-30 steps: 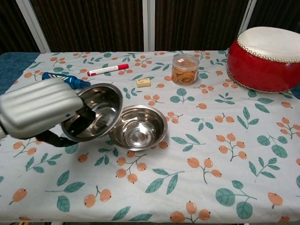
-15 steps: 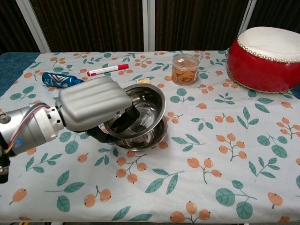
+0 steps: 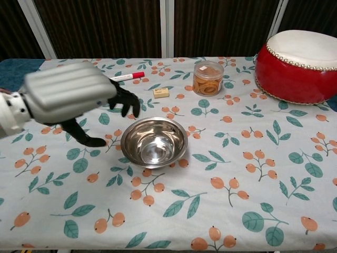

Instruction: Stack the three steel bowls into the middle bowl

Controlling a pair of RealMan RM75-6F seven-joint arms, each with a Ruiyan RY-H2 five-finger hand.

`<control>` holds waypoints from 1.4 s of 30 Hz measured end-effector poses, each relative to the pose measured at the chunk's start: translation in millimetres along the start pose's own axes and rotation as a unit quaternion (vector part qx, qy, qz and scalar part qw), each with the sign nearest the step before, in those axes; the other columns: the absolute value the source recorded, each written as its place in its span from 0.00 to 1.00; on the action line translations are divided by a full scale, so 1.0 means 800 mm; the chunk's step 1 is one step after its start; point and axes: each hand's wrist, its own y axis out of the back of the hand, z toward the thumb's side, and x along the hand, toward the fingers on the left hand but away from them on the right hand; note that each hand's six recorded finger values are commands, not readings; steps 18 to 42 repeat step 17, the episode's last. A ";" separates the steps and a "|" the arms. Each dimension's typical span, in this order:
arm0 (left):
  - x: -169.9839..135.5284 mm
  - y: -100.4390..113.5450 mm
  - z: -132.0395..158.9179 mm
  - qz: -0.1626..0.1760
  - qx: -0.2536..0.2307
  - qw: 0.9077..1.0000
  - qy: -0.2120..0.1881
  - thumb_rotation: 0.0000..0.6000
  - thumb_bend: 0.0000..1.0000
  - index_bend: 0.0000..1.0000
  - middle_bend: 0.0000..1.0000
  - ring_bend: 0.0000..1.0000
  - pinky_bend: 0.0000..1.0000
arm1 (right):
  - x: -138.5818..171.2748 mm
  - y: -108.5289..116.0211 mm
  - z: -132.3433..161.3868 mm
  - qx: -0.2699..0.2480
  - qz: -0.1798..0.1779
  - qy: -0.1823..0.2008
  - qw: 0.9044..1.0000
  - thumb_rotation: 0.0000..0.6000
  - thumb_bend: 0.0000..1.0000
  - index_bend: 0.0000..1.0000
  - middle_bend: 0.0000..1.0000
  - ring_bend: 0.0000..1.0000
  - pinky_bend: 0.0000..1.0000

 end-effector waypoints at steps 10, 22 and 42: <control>-0.131 0.004 -0.126 0.048 -0.063 0.962 0.261 1.00 0.14 0.34 0.32 0.25 0.35 | 0.058 -0.060 -0.012 0.044 0.061 0.016 0.997 1.00 0.00 0.03 0.04 0.00 0.00; -0.208 -0.015 -0.166 0.064 -0.090 0.926 0.362 1.00 0.14 0.34 0.32 0.25 0.35 | 0.103 -0.109 -0.038 0.061 0.100 -0.007 0.993 1.00 0.00 0.03 0.04 0.00 0.00; -0.208 -0.015 -0.166 0.064 -0.090 0.926 0.362 1.00 0.14 0.34 0.32 0.25 0.35 | 0.103 -0.109 -0.038 0.061 0.100 -0.007 0.993 1.00 0.00 0.03 0.04 0.00 0.00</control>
